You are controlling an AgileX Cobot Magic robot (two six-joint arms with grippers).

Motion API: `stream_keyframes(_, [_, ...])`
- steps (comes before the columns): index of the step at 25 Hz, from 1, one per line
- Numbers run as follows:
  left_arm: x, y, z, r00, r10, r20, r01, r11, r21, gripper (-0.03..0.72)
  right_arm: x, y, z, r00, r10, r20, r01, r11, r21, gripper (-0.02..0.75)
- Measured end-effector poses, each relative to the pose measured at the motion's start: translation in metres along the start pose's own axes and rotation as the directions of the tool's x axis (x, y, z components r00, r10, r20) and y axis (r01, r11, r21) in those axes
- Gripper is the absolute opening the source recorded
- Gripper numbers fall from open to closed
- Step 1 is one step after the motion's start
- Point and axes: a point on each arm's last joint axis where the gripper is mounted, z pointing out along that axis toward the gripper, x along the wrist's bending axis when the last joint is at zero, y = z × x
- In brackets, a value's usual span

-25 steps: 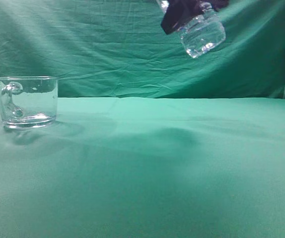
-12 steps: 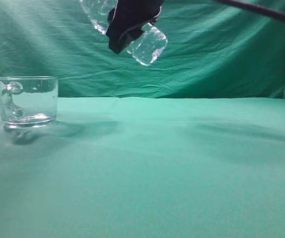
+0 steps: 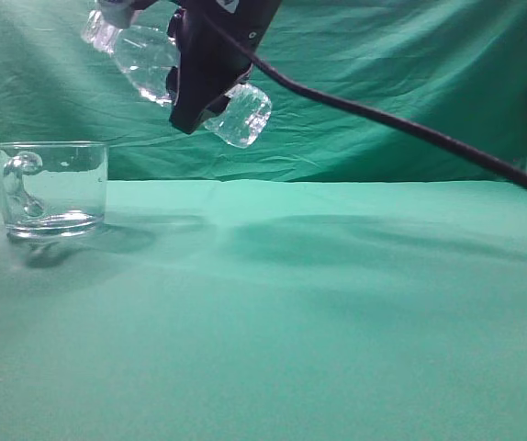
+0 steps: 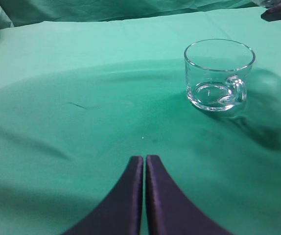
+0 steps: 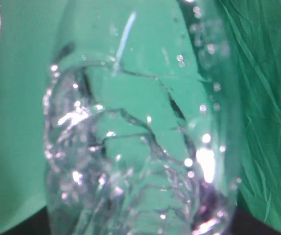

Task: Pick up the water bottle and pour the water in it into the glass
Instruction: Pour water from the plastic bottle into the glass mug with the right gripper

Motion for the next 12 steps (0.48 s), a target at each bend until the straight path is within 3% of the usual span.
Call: stream_keyframes(12, [0.0000, 0.0000, 0.0000, 1.000, 0.000, 0.000, 0.000, 1.000, 0.000, 0.000, -0.0059, 0.0034, 0.0012, 0.960, -0.270, 0.069, 0.271, 0.962, -0.009, 0.347])
